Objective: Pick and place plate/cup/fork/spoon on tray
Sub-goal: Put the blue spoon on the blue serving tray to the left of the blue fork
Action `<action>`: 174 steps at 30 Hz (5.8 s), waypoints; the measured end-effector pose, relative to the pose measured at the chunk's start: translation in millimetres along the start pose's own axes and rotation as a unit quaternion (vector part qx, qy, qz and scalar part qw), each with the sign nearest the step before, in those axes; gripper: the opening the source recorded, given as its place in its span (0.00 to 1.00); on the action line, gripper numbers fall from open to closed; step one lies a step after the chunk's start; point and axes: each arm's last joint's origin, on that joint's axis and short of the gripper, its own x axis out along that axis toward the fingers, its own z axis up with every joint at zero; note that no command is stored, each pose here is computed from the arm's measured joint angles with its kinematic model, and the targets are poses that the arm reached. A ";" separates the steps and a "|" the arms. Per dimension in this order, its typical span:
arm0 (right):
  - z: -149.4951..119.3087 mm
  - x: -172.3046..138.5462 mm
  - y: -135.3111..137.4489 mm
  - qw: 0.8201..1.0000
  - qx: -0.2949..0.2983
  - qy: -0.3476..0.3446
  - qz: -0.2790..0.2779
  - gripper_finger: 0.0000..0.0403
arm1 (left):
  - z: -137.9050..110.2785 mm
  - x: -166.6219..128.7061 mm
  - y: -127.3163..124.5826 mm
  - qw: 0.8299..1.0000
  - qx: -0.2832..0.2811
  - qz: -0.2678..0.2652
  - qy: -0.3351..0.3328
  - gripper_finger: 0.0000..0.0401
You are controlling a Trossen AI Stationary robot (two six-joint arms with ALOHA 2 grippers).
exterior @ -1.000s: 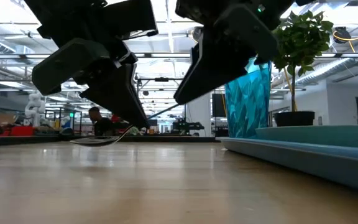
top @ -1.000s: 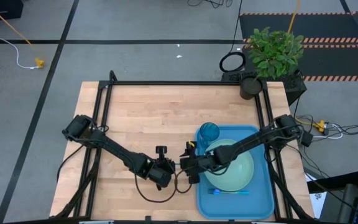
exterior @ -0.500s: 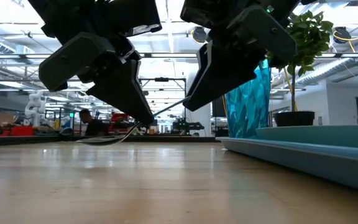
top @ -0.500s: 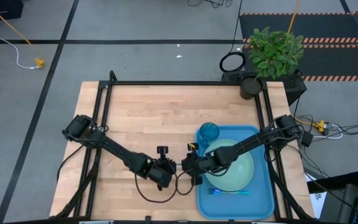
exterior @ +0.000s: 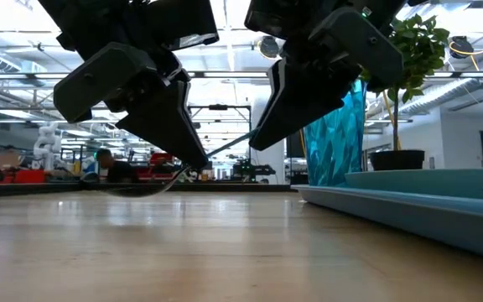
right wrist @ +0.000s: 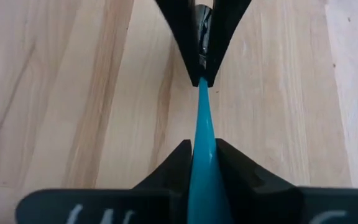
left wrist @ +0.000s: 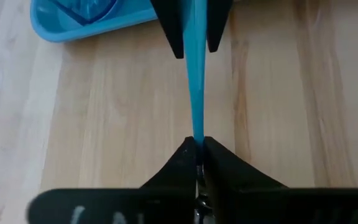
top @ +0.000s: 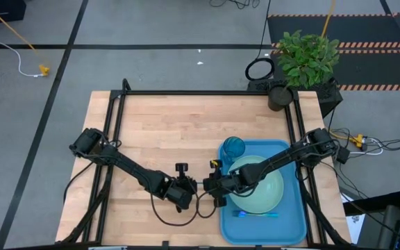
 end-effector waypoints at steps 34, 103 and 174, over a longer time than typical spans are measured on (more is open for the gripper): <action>-6.9 -15.4 32.3 0.992 -0.117 -0.006 -0.044 0.00 | 24.5 -8.6 4.4 0.995 -0.049 -0.080 0.009 0.32; -22.5 -48.1 88.0 0.897 -0.384 -0.029 -0.216 0.00 | 31.4 8.4 13.5 0.983 -0.037 -0.156 -0.095 0.13; -4.4 -28.2 32.0 0.992 0.063 -0.080 -0.080 0.08 | 28.2 2.1 9.7 0.994 0.015 0.007 -0.104 0.18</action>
